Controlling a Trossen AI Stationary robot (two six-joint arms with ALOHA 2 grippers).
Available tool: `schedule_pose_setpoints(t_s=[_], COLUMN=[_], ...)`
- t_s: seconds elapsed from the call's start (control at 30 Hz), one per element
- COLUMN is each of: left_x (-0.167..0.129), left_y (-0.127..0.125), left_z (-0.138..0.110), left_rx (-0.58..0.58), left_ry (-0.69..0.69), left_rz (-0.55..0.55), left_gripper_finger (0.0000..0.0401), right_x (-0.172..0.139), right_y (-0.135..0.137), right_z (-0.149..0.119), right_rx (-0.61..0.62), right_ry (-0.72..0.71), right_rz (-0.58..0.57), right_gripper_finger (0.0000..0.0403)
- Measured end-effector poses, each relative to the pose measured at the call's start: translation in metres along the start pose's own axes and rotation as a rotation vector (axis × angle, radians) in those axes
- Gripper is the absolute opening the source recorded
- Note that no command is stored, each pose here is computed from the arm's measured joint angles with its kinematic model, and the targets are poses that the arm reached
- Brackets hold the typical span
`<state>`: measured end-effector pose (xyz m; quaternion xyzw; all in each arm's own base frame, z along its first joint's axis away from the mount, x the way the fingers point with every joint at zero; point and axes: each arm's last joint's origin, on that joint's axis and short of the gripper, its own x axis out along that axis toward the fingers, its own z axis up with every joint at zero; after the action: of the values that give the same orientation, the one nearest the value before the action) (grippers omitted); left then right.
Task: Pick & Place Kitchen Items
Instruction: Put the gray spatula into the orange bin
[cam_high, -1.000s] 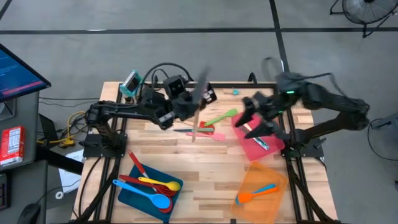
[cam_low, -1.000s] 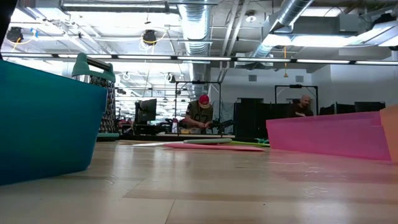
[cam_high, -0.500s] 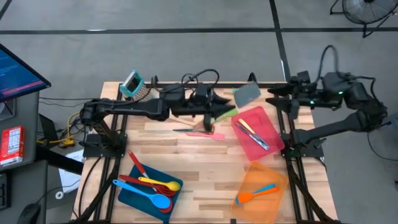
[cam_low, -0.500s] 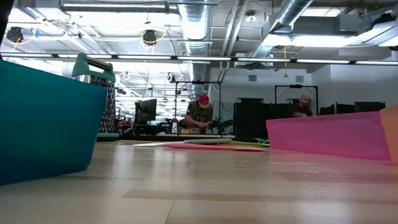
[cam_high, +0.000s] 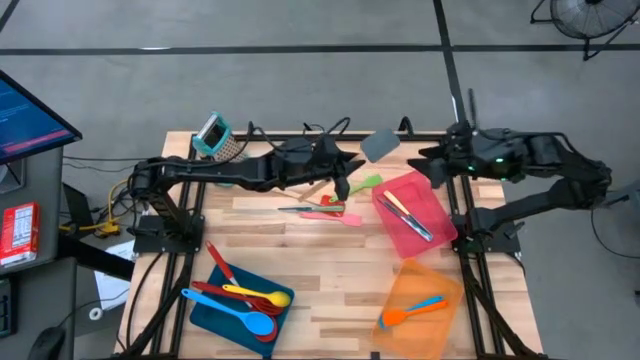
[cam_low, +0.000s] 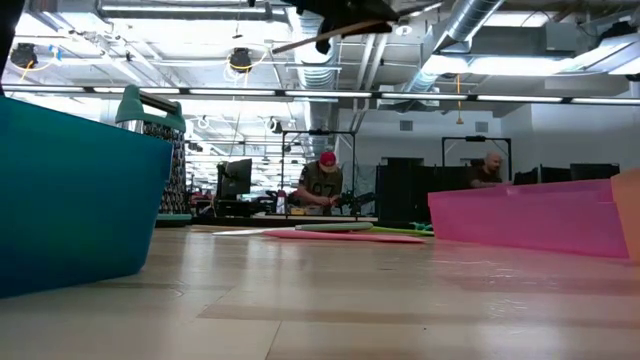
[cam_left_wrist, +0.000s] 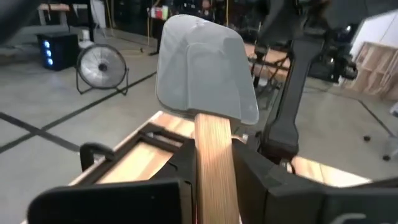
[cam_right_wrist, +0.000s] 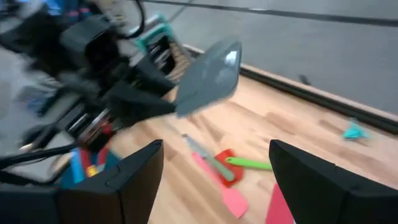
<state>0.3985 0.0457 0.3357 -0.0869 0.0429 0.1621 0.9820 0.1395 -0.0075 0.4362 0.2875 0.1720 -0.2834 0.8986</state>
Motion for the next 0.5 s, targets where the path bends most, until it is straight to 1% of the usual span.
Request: schedule_pose_setpoints(t_s=[0.07, 0.13, 0.2, 0.27, 0.33, 0.5], left_x=[0.000, -0.001, -0.001, -0.001, -0.001, -0.001], left_y=[0.000, -0.003, -0.005, -0.005, -0.005, -0.005], left_z=[-0.005, -0.006, -0.006, -0.006, -0.006, -0.004], left_rx=[0.004, 0.006, 0.007, 0.008, 0.008, 0.003], left_ry=[0.017, 0.019, 0.014, 0.018, 0.016, -0.008], left_rz=[0.000, -0.012, -0.019, -0.018, -0.018, -0.020], left_gripper_finger=[0.0043, 0.0041, 0.0046, 0.0053, 0.0054, 0.0042], right_x=[0.009, 0.017, 0.025, 0.032, 0.039, 0.060], right_y=[0.001, 0.002, 0.005, 0.010, 0.012, 0.013], right_z=[0.001, 0.002, 0.005, 0.009, 0.012, 0.015], right_rx=[-0.008, -0.019, -0.025, -0.038, -0.033, -0.024], right_ry=[-0.006, 0.003, 0.021, 0.033, 0.030, 0.062], right_rz=[-0.046, -0.064, -0.039, 0.025, 0.056, 0.025], right_gripper_finger=[0.0286, 0.0286, 0.0286, 0.0286, 0.0286, 0.0286])
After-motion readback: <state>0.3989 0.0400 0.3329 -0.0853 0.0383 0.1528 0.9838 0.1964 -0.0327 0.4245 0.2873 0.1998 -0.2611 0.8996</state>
